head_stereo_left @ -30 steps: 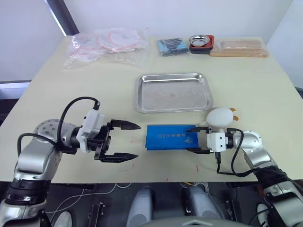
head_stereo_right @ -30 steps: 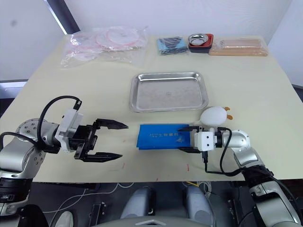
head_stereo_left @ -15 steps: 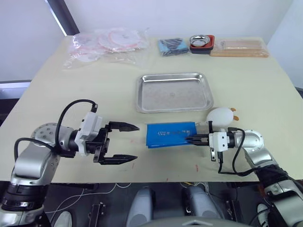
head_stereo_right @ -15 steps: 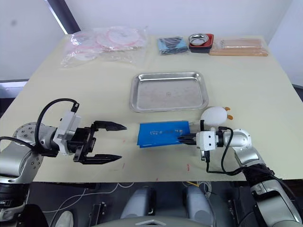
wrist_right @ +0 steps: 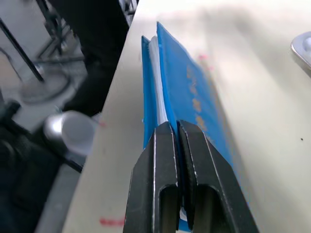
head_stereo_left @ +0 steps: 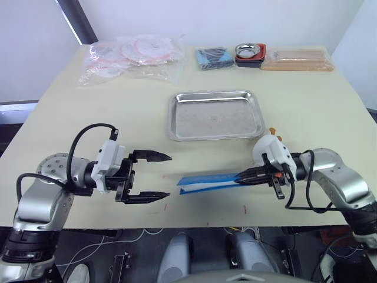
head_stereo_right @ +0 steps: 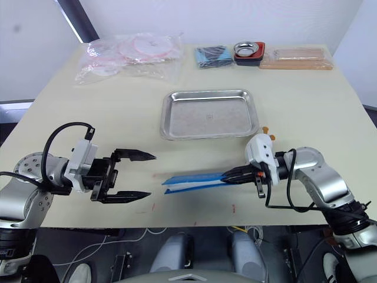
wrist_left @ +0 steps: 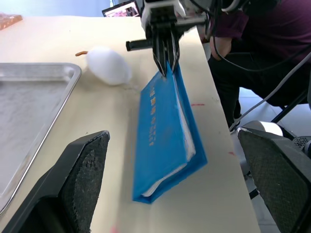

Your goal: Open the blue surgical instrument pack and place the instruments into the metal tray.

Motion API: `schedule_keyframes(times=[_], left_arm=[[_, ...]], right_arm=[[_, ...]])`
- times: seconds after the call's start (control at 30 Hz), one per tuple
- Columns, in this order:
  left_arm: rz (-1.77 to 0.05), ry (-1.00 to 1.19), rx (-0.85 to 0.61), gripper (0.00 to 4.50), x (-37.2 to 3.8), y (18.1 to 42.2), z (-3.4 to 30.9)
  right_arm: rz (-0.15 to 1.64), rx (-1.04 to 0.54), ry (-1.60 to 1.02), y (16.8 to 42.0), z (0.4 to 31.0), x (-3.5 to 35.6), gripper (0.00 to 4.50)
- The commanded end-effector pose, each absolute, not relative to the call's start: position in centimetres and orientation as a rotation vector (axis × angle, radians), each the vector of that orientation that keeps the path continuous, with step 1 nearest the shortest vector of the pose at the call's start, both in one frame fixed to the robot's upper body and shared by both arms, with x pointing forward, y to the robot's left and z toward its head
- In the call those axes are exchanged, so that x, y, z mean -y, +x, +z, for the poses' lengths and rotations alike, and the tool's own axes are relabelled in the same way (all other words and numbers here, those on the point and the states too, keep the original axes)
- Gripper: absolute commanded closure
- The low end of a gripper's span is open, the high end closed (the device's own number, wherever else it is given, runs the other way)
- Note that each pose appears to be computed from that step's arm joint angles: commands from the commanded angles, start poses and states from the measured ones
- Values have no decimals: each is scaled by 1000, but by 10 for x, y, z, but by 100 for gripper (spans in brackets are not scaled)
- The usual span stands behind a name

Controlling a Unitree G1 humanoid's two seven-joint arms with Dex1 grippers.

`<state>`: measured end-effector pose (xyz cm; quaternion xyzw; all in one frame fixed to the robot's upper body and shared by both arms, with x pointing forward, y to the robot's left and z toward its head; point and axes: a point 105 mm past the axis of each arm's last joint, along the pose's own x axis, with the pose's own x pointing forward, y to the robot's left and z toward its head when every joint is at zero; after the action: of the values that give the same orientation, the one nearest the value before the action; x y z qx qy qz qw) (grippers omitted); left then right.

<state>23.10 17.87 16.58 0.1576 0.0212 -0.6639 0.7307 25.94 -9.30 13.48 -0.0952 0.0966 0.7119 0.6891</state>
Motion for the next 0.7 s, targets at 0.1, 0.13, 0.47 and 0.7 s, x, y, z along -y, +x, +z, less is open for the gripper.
schedule_keyframes(times=[0.1,0.13,0.47,0.7], left_arm=[[-1457,352,-14,0,-179,238,166],[-1452,347,-11,0,-179,241,165],[-1400,146,8,0,-171,277,149],[-1457,108,-28,0,-162,283,133]], right_arm=[[1534,-283,-134,283,143,91,441],[1526,-276,-126,287,144,90,441],[1515,-268,-119,302,141,86,441],[1509,-254,-135,304,142,86,441]])
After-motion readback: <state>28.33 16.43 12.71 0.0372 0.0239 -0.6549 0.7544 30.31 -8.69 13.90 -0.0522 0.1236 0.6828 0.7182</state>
